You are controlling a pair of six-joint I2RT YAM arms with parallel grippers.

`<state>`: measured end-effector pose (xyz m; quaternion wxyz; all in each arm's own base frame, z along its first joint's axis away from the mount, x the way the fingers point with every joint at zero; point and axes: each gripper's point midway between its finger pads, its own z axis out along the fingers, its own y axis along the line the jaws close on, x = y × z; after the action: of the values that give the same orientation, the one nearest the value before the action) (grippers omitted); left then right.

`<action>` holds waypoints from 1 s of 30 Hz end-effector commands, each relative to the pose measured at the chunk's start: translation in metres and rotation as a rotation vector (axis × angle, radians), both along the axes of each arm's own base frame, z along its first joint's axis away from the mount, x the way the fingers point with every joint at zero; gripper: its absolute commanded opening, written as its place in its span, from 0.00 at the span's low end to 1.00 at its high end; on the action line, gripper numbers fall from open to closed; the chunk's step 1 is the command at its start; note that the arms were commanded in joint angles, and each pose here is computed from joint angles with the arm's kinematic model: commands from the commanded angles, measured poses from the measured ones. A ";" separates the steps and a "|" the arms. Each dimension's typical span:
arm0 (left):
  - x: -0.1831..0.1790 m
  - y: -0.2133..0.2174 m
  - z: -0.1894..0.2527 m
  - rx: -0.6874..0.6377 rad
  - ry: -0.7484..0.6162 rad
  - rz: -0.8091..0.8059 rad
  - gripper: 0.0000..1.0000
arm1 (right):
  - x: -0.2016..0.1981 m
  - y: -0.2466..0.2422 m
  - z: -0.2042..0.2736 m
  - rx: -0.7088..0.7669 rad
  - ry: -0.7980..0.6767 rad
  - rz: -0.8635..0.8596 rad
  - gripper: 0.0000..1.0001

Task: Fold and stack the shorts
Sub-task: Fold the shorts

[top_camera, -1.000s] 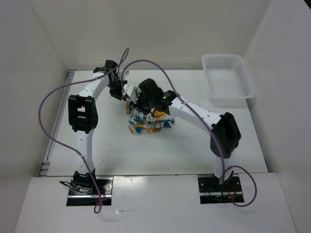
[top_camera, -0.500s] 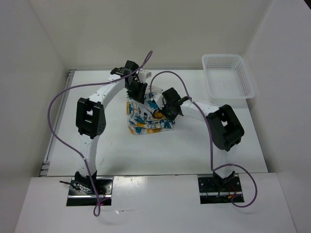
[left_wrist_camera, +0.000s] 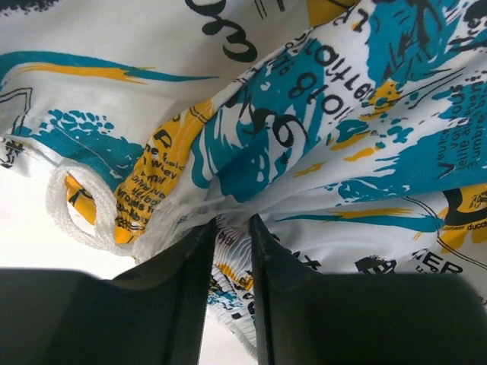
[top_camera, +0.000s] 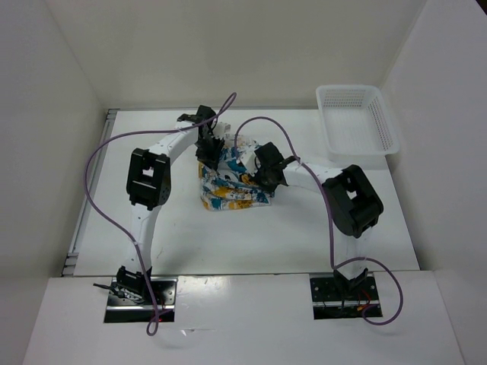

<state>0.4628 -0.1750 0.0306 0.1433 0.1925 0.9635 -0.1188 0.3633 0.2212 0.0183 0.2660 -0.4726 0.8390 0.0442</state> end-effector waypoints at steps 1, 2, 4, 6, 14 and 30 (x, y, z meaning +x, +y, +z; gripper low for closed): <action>0.015 0.015 0.013 0.042 -0.066 0.028 0.36 | 0.022 0.005 0.030 0.000 -0.096 -0.007 0.03; 0.015 0.013 0.020 0.029 -0.078 0.025 0.36 | 0.030 0.009 0.044 0.013 -0.131 -0.014 0.03; 0.017 0.010 0.048 0.001 -0.129 0.022 0.39 | 0.050 0.018 0.079 0.057 -0.212 -0.037 0.05; 0.018 0.008 0.069 -0.021 -0.166 0.018 0.42 | 0.058 0.024 0.111 0.097 -0.259 -0.049 0.09; -0.004 0.036 0.171 -0.114 -0.334 0.057 0.49 | 0.077 -0.015 0.246 0.222 -0.581 -0.236 0.25; -0.048 0.205 0.177 -0.024 -0.461 0.432 0.73 | 0.029 -0.224 0.257 0.014 -0.785 -0.665 0.36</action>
<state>0.4117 0.0444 0.1684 0.3154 -0.0214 0.9478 -0.0417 0.4034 0.0100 0.2387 0.5186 -0.1872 0.8106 -0.1975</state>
